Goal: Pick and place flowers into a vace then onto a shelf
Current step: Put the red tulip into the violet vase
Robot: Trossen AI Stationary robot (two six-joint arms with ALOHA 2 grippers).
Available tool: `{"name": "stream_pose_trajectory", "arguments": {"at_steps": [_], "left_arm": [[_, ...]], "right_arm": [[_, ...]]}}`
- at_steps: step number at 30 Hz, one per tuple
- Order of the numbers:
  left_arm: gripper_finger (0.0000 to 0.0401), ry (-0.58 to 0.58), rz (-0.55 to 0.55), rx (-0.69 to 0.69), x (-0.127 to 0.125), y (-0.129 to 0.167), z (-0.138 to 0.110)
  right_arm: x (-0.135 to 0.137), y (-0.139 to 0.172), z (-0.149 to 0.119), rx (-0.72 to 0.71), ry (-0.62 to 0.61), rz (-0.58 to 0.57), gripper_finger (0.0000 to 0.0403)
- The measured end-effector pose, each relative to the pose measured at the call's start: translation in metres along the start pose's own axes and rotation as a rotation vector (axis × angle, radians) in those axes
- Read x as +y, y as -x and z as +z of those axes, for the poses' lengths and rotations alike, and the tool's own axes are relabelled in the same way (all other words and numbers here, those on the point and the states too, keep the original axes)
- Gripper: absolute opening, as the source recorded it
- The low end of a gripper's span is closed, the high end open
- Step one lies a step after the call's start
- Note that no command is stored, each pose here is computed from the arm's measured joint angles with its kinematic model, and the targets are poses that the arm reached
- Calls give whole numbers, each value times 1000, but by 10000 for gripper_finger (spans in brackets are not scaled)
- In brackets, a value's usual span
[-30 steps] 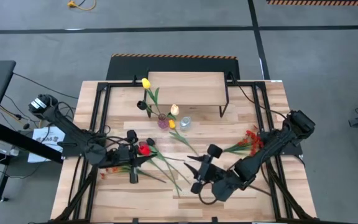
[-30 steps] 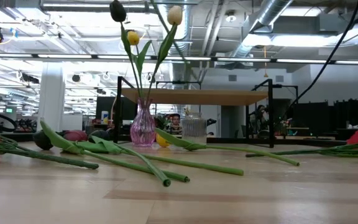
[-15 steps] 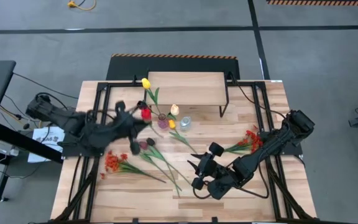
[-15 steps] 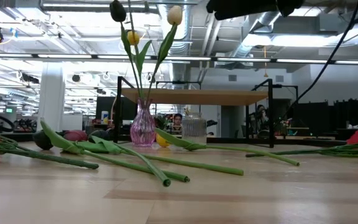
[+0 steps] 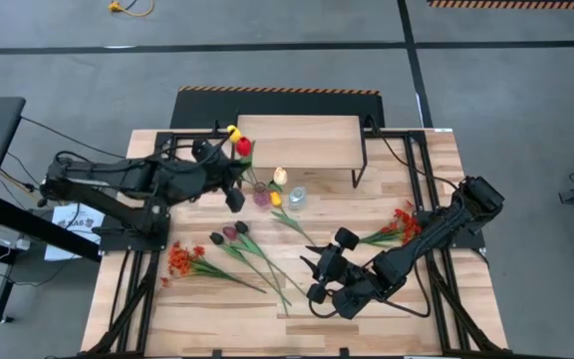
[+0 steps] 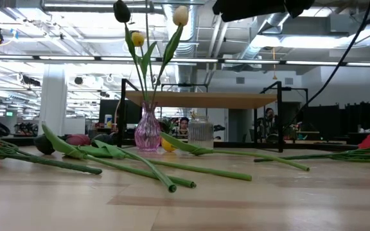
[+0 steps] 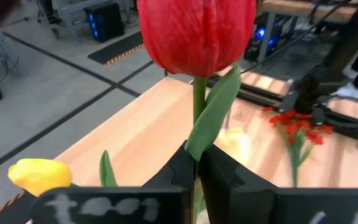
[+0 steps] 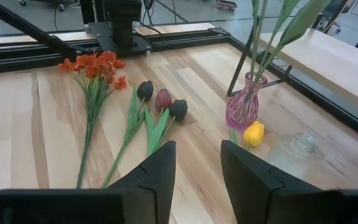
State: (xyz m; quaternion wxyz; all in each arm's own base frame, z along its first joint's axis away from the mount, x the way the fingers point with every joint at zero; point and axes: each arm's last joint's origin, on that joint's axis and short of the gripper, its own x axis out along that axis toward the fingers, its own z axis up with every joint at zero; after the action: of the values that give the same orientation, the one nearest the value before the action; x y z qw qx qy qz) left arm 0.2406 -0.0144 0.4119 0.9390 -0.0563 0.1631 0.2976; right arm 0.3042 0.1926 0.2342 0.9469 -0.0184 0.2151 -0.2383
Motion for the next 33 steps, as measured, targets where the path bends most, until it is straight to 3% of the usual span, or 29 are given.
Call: {"name": "stream_pose_trajectory", "arguments": {"at_steps": [8,26,33], "left_arm": [[0,-34,59,46,4,-24,-4],[0,-49,49,61,3,-26,-5],[39,-48,21,70,2,-26,-6]], "right_arm": [[0,0,0,0,1,0,121],[0,0,0,0,2,1,121],[0,0,0,0,-14,1,121]]}}
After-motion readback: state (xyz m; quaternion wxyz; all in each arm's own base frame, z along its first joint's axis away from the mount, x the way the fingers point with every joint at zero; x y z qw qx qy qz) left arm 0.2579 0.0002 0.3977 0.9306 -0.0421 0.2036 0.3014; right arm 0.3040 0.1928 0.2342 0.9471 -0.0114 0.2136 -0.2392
